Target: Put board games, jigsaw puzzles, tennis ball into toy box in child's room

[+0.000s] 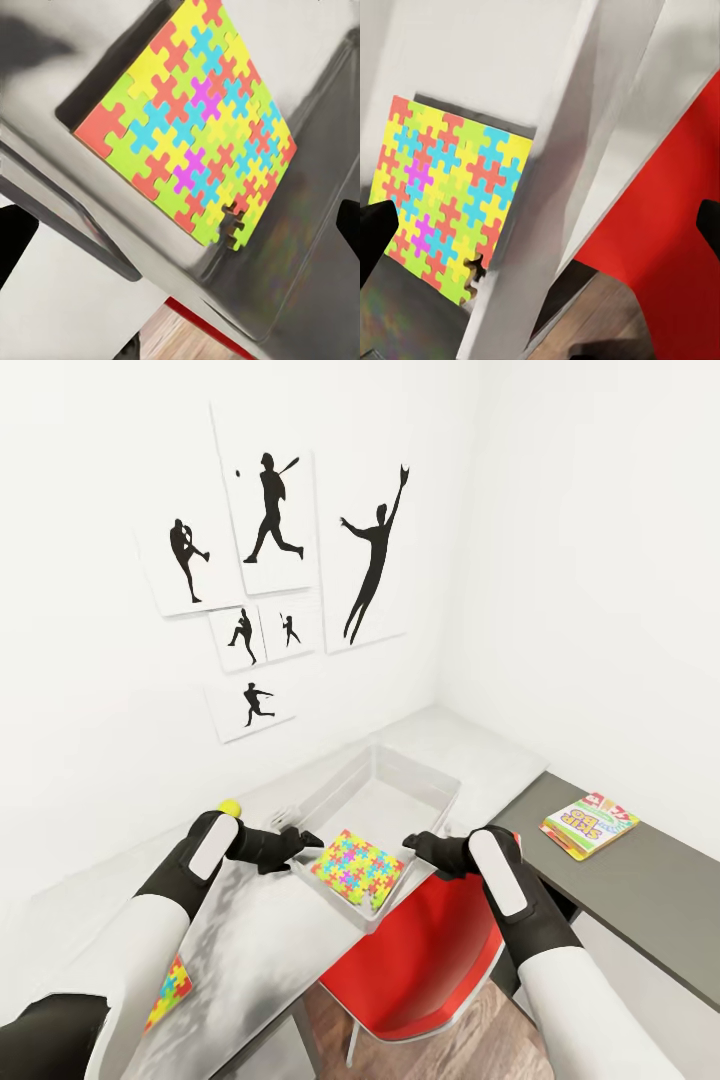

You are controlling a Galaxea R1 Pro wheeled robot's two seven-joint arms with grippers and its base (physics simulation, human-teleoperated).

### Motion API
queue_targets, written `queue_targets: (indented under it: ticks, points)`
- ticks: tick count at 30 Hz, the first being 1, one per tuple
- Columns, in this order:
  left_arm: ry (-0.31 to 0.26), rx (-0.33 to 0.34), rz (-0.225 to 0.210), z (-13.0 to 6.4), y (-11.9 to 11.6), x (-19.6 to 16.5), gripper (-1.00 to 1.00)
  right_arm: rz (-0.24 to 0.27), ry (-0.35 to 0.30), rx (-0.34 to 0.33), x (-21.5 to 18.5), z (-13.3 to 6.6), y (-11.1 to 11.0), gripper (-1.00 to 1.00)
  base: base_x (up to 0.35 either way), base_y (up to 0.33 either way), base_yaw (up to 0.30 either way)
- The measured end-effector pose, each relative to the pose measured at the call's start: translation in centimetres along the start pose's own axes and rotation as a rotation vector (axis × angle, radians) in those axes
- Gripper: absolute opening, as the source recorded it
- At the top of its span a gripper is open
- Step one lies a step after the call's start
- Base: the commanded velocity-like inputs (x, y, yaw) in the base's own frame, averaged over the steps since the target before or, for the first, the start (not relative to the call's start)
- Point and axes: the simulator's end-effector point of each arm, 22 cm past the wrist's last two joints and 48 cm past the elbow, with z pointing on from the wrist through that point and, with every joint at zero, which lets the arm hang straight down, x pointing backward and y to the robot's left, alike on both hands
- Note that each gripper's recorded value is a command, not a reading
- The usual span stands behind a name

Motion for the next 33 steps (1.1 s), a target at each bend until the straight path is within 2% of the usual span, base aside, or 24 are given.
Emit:
queue_targets:
  ticks: [13, 18, 29, 33]
  points:
    - [0.001, -0.009, -0.004, -0.6, 1.0, -0.2, 1.00, -0.001, -0.009, -0.003, -0.3, -0.3, -0.2, 1.00, 0.000, 0.000, 0.000]
    - [-0.018, 0.000, -0.011, -1.7, 2.1, -1.2, 1.00, -0.003, -0.014, -0.009, -0.4, -0.4, -0.1, 1.00, 0.000, 0.000, 0.000]
    - [-0.058, 0.059, -0.028, -4.5, 4.0, -3.2, 1.00, -0.030, -0.101, -0.060, -3.1, -3.0, 2.1, 1.00, 0.000, 0.000, 0.000]
    - [-0.071, 0.093, -0.030, -5.5, 4.1, -3.8, 1.00, -0.034, -0.114, -0.071, -3.4, -3.6, 2.4, 1.00, 0.000, 0.000, 0.000]
